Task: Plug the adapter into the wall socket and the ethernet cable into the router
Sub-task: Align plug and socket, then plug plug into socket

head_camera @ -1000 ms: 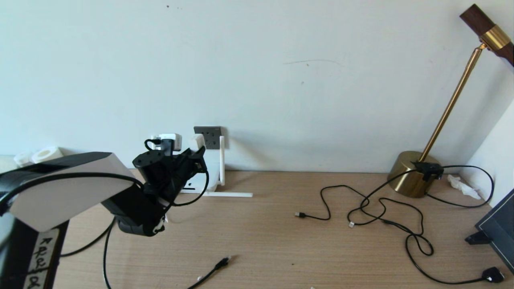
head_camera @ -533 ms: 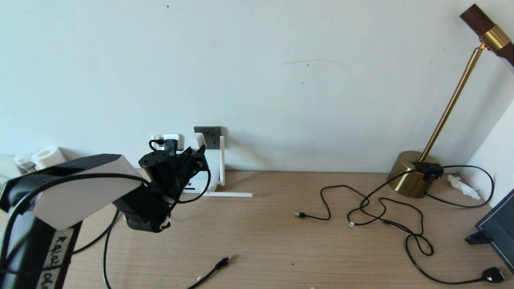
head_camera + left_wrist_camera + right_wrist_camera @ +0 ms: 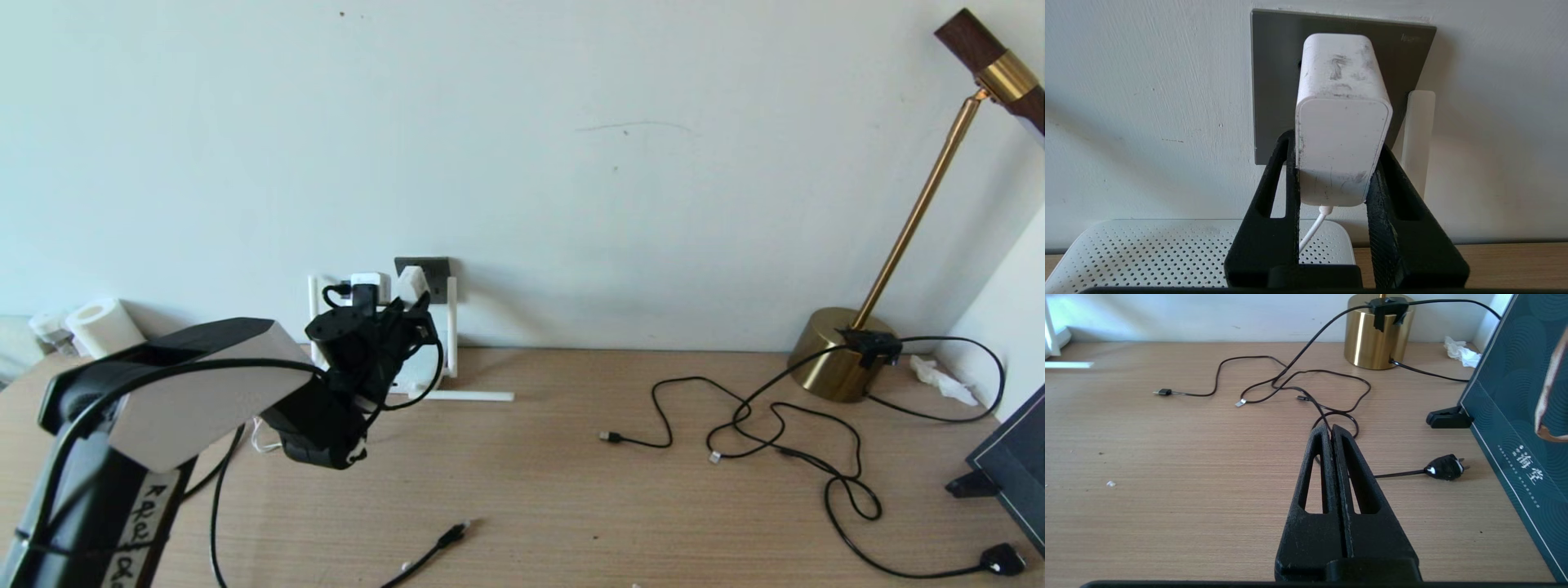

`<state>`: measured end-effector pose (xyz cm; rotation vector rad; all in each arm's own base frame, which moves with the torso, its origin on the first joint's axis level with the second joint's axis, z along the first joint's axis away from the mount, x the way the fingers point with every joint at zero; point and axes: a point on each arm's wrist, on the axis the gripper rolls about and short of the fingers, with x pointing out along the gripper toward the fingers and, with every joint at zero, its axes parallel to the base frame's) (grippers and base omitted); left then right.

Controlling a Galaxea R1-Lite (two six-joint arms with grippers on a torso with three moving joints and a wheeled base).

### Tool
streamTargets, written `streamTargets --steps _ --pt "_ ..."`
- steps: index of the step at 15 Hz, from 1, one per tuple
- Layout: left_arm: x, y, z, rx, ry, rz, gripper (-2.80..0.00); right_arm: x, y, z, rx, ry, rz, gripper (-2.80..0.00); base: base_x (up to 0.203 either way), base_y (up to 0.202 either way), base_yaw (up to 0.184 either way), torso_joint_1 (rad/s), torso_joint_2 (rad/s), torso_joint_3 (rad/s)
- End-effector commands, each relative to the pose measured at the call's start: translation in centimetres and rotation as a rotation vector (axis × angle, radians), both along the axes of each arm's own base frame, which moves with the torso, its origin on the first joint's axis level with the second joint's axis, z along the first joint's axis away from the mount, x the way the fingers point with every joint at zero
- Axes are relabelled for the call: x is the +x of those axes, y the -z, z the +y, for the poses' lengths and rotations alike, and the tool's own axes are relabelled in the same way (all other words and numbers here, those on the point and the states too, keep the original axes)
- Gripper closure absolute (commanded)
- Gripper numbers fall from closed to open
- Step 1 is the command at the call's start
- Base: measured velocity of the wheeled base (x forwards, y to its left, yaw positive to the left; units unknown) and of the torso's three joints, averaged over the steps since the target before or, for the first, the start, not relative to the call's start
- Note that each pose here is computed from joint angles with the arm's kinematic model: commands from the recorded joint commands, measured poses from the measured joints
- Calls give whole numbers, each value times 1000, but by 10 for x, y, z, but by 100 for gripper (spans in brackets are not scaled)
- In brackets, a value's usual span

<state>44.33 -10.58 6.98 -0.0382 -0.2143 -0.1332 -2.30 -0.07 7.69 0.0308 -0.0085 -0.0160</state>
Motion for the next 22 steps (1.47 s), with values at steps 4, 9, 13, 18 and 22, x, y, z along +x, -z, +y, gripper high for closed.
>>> streamTargets --steps 4,9,13,18,22 --pt "0 0 0 -2 -5 -5 0 0 0 0 0 -1 2 0 0 0 0 0 0 0" --pt "-5 2 1 3 -4 15 0 0 0 0 0 -1 2 0 0 0 0 0 0 0" --pt "-5 4 1 10 -6 18 0 0 0 0 -2 -1 2 0 0 0 0 0 0 0" --pt "-4 5 1 11 -5 18 0 0 0 0 -1 -1 2 0 0 0 0 0 0 0" --pt "-2 7 3 19 -11 20 0 0 0 0 -2 -1 1 0 0 0 0 0 0 0"
